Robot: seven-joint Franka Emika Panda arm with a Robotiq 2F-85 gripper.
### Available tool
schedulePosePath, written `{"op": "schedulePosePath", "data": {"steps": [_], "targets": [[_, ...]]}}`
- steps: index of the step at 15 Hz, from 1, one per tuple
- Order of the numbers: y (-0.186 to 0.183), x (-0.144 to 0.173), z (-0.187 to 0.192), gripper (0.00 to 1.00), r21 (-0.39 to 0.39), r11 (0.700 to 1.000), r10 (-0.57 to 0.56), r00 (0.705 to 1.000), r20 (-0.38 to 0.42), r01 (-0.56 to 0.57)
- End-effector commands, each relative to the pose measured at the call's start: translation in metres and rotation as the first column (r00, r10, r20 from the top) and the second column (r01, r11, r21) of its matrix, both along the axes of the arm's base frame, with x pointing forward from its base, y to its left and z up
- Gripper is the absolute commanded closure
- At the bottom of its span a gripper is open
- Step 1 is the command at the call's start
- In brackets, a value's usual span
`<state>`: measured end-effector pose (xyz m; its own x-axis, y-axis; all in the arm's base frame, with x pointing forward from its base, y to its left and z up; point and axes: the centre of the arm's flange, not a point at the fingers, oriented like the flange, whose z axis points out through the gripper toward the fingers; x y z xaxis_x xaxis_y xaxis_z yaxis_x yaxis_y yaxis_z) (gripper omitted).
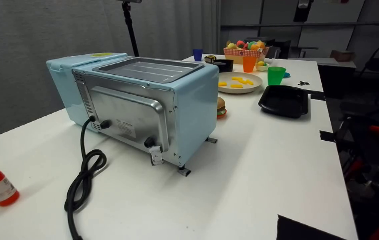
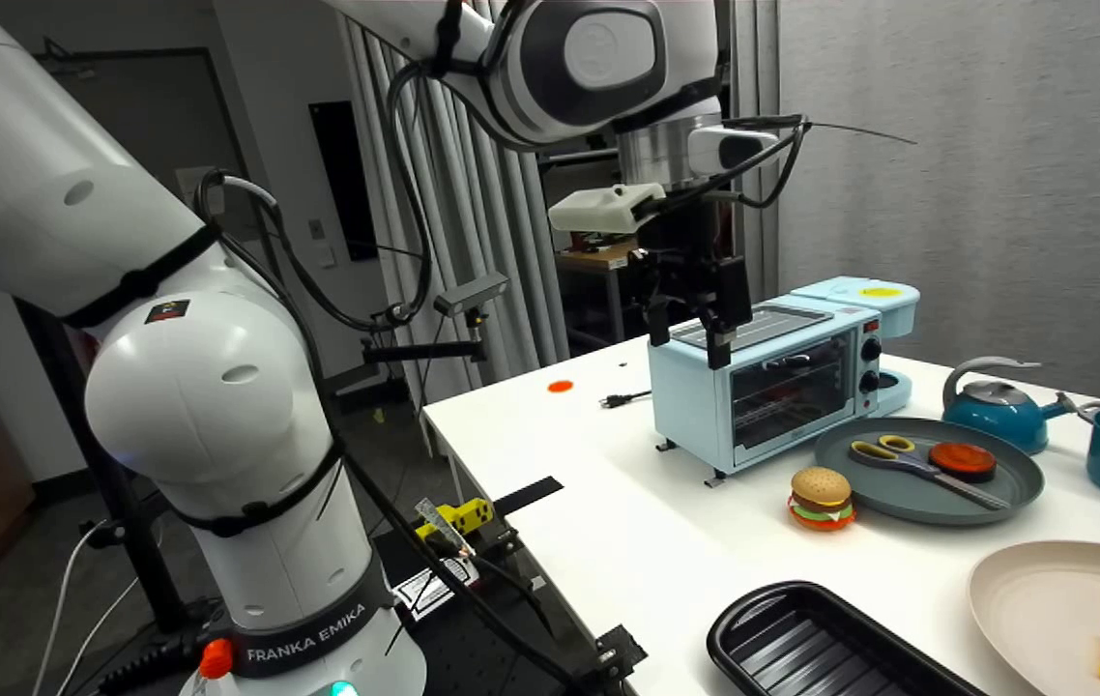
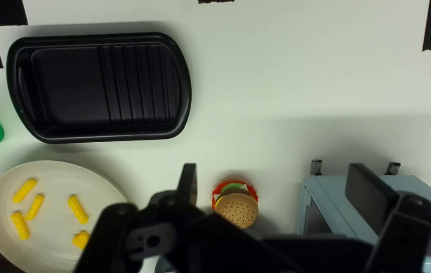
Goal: Take the objects on the plate and put them in the bin
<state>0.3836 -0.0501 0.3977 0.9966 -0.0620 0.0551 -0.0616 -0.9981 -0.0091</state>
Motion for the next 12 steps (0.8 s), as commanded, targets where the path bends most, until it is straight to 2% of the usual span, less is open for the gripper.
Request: {"op": "schedulePosePath", "data": {"steps": [1,7,12], "targets": [[-0.004,0.004,-0.004,0.00,-0.005,1.000,-0.019,1.000,-0.006,0.019],[-0.043,0.025,-0.005,0.00,-0.034,0.994,-0.100,0.995,-0.019,0.100],[-0.101,0.059,-0.007,0.00,-0.065,0.974,-0.217,0.976,0.000,0.217]]}}
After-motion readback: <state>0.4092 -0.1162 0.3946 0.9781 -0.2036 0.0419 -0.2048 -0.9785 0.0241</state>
